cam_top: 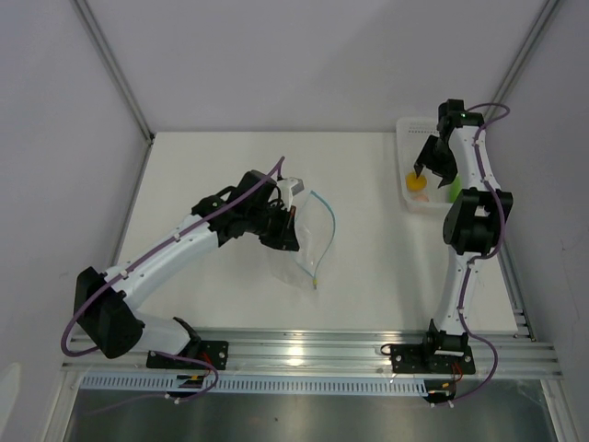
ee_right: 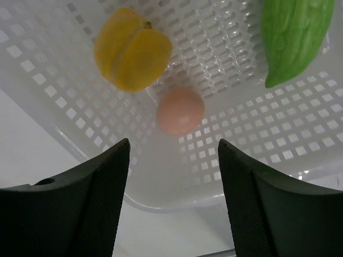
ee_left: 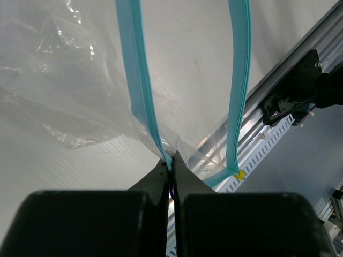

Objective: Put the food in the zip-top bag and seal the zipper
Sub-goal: Pick up the fake fruit from the bin.

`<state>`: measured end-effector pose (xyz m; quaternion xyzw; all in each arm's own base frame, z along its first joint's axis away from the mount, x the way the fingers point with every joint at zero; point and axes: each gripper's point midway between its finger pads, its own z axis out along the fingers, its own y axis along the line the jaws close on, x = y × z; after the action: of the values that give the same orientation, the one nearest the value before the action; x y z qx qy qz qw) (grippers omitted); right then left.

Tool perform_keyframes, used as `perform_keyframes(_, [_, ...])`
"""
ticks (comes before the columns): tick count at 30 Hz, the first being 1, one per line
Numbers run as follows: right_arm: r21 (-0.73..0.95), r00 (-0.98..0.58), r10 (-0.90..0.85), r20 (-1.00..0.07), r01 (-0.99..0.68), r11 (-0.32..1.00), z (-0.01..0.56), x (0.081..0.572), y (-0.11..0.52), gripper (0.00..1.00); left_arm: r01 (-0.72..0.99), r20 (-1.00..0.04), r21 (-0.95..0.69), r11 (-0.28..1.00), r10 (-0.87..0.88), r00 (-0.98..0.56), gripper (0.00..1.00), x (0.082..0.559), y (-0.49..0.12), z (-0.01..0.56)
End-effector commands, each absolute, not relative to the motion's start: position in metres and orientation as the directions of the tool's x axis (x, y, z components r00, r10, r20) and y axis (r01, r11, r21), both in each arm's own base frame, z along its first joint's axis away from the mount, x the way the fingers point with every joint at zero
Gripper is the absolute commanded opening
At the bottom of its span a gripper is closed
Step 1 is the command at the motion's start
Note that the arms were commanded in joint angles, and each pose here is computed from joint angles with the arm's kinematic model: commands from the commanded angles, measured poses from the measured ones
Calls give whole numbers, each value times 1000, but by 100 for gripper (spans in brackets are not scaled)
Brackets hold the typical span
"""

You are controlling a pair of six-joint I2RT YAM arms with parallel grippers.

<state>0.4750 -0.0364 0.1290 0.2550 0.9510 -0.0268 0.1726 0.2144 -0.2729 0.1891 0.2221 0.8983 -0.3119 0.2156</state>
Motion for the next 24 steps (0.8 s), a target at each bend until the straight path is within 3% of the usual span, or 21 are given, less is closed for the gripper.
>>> perform_keyframes(1, [85,-818,459,-348,460,884,123,488,-31,66,592,-592,-473,653,263,-762,1,216,-278,208])
perform_keyframes(24, [59,-847,460,-267,462,885,69,473,-29,65,542,-538,-509,669,244,-807,0,217,-277,204])
